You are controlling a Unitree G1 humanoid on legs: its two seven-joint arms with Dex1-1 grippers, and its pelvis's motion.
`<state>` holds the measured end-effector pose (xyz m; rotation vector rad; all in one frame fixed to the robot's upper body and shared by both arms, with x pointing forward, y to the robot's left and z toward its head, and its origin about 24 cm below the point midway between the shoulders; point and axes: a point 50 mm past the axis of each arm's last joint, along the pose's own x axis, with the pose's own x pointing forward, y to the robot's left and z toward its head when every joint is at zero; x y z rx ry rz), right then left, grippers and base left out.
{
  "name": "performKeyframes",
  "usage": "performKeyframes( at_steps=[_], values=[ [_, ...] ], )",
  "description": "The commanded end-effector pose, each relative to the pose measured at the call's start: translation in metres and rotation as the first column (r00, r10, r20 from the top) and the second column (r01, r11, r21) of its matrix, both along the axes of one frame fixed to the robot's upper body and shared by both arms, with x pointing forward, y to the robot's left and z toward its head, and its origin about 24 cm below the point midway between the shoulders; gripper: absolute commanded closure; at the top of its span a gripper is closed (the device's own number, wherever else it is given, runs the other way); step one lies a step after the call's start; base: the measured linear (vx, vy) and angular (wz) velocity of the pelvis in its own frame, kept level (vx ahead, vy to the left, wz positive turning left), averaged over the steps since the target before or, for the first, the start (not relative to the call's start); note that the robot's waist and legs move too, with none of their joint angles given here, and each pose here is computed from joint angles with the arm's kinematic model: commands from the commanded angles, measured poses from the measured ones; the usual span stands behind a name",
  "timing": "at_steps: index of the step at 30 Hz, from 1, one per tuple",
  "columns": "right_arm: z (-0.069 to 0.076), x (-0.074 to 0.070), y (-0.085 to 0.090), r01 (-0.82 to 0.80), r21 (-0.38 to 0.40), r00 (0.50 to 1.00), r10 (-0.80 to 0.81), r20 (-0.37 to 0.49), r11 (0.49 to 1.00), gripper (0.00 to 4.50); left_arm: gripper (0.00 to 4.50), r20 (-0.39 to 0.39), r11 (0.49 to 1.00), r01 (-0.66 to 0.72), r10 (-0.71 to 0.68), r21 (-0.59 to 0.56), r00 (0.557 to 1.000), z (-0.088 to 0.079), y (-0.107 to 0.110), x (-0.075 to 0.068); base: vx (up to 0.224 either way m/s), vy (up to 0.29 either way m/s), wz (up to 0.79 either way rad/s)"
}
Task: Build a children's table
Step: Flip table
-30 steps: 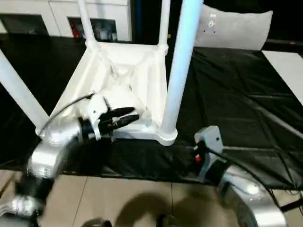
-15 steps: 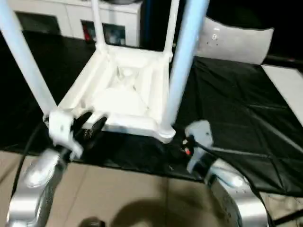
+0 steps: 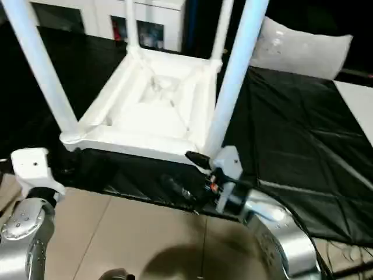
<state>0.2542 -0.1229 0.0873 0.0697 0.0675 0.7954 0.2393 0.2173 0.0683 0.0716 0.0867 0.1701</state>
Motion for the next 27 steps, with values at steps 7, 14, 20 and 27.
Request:
performKeyframes(
  at_steps=[7, 14, 20, 27],
  values=[
    [0.002, 0.034, -0.048, 0.416, -0.034, 0.908, -0.414, 0.066, 0.909, 0.00, 0.34, -0.004, 0.978, 0.194, -0.194, 0.073, 0.981, 0.014, 0.011, 0.026, -0.015, 0.005, -0.02],
    [-0.002, 0.027, -0.024, 0.264, -0.053, 0.964, -0.260, 0.058, 0.963, 0.00, 0.11, 0.016, 0.893, 0.449, -0.449, 0.026, 0.893, 0.020, -0.001, 0.046, 0.000, 0.000, 0.00],
    [-0.005, 0.022, -0.010, 0.168, -0.054, 0.985, -0.166, 0.038, 0.984, 0.00, 0.35, -0.050, 0.918, 0.393, -0.391, 0.043, 0.919, 0.014, 0.010, 0.065, 0.000, 0.000, 0.00],
    [-0.008, 0.018, -0.005, 0.104, -0.068, 0.995, -0.104, 0.011, 0.992, 0.00, 0.81, -0.032, 0.943, 0.330, -0.328, 0.042, 0.944, 0.013, 0.014, 0.076, 0.000, 0.000, 0.00]
  ],
)
